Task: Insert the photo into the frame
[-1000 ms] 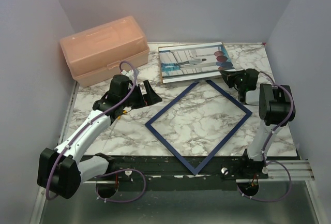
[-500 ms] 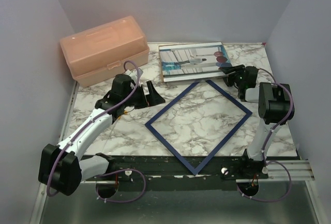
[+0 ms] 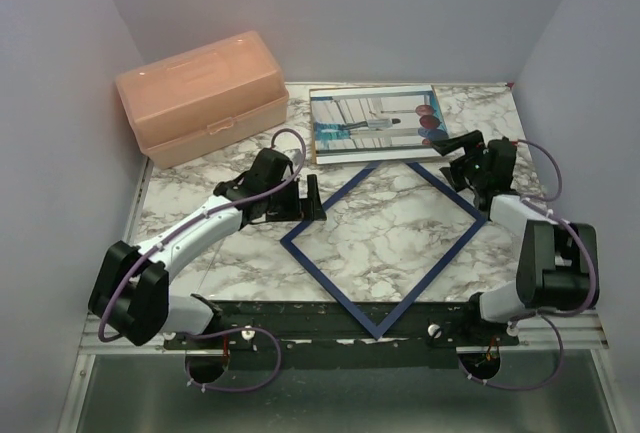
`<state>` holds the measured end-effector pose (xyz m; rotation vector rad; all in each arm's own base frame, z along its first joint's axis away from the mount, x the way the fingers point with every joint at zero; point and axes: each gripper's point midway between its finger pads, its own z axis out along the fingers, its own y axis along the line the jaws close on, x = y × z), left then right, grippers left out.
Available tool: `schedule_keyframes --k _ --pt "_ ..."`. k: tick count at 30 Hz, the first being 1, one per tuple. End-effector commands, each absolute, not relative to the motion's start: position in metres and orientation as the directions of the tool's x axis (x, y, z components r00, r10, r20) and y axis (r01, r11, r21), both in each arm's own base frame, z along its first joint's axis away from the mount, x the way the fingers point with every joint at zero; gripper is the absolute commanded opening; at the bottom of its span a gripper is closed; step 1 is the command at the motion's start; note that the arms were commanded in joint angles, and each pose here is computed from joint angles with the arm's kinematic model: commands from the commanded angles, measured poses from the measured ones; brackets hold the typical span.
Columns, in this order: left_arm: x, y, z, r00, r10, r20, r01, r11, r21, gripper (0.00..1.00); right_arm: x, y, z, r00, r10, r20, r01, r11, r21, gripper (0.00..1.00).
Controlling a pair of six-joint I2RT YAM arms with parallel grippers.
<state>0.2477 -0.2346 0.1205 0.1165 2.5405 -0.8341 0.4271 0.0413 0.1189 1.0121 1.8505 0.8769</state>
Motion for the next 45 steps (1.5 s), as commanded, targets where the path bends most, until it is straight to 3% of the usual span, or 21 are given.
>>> schedule_keyframes --k 1,6,12,25,31,39,45 --pt "0.252 -0.22 0.101 -0.88 0.01 -0.475 0.215 0.9 -0.379 0.98 0.378 0.037 0.105 -0.386 0.837 -0.388 0.38 0.528 0.759 0.97" --pt "0.248 -0.229 0.093 -0.874 0.086 -0.479 0.262 0.913 -0.313 0.97 0.327 0.038 0.098 -0.443 0.809 -0.385 0.438 0.57 0.695 1.0" --pt "0.254 -0.236 0.106 -0.856 0.117 -0.504 0.286 0.919 -0.272 0.96 0.271 0.053 0.08 -0.519 0.815 -0.259 0.524 0.542 0.656 1.0" --pt "0.252 -0.238 0.205 -0.65 -0.049 -0.758 0.407 0.82 -0.402 0.98 0.223 0.033 0.063 -0.596 0.764 -0.248 0.641 0.638 0.428 1.0" --pt "0.241 -0.237 0.242 -0.569 -0.108 -0.815 0.48 0.762 -0.436 0.98 0.216 0.029 0.05 -0.61 0.763 -0.216 0.673 0.642 0.368 0.9" --pt "0.237 -0.238 0.248 -0.56 -0.102 -0.823 0.504 0.746 -0.435 0.99 0.212 0.025 0.048 -0.606 0.762 -0.229 0.68 0.646 0.348 0.77" --pt "0.239 -0.239 0.246 -0.573 -0.092 -0.814 0.492 0.755 -0.433 0.99 0.198 0.036 0.022 -0.642 0.754 -0.138 0.688 0.646 0.331 0.74"
